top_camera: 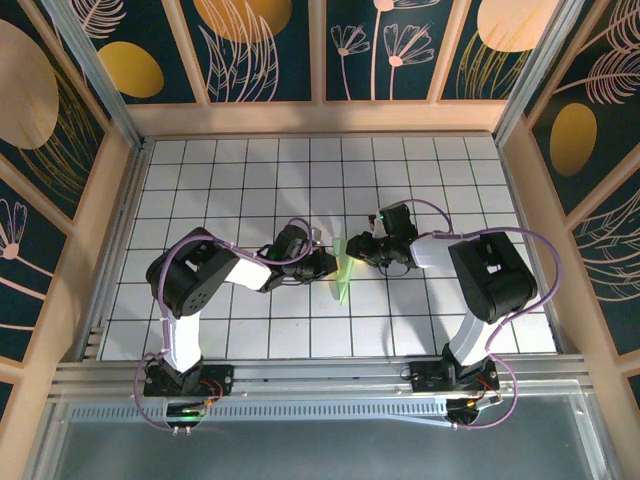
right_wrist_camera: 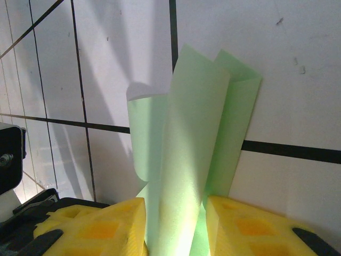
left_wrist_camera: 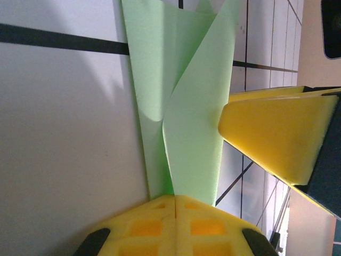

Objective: Fold a paper plane with a square sheet of paper (fold left side to right side)
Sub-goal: Fold the wing for the fifth time at the center of the table.

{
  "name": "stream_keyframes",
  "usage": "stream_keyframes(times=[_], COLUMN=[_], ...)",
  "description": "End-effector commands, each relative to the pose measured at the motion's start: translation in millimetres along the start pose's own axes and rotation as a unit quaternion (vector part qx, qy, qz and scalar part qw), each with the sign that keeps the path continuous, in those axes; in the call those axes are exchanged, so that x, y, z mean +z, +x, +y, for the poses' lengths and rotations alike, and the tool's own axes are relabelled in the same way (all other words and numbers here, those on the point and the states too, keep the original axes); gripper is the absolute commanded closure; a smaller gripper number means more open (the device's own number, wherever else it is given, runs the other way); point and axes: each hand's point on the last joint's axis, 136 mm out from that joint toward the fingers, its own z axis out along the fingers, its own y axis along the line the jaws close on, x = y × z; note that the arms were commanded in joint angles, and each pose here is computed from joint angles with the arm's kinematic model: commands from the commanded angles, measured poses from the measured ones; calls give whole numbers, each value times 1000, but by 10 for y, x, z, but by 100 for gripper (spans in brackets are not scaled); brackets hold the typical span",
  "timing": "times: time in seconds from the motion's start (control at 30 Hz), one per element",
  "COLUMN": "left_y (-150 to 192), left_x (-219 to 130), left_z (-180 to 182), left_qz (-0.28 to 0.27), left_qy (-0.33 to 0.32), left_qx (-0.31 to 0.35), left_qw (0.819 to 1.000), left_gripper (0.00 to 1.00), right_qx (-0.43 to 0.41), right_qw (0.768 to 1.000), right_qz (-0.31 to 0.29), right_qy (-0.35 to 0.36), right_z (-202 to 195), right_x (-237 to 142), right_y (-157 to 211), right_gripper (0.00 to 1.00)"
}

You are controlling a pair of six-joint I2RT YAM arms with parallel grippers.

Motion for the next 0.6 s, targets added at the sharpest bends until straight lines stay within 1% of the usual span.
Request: stream_keyframes(times=[0.0,0.23,0.43,0.5,0.53,0.57], left_y=[107,109,113,105,103,104], left_x=[12,17,19,20,18,15], left_z=[632,660,665,653,652,659], left_qz=[2,2,3,3,2,2], left_qy=[-109,-114,-114,-113,-113,-114], left_qx=[-24,-26,-26,-24,-24,-24], left_qw=[994,993,993,993,993,993], left_gripper=[100,100,100,100,100,100], right_qx=[-17,-20,-26,-33,-36,-42], right_qw=[1000,999,998,998,998,998], right_qz=[-16,-31,-54,-58,-58,-54], right_qy=[-6,-2,17,16,11,3], right_z=[120,133,123,160,193,236], right_x=[-43,-130,-260,-291,-301,-292], right_y=[-54,-89,-159,-178,-186,-179], right_gripper=[64,60,60,65,69,75])
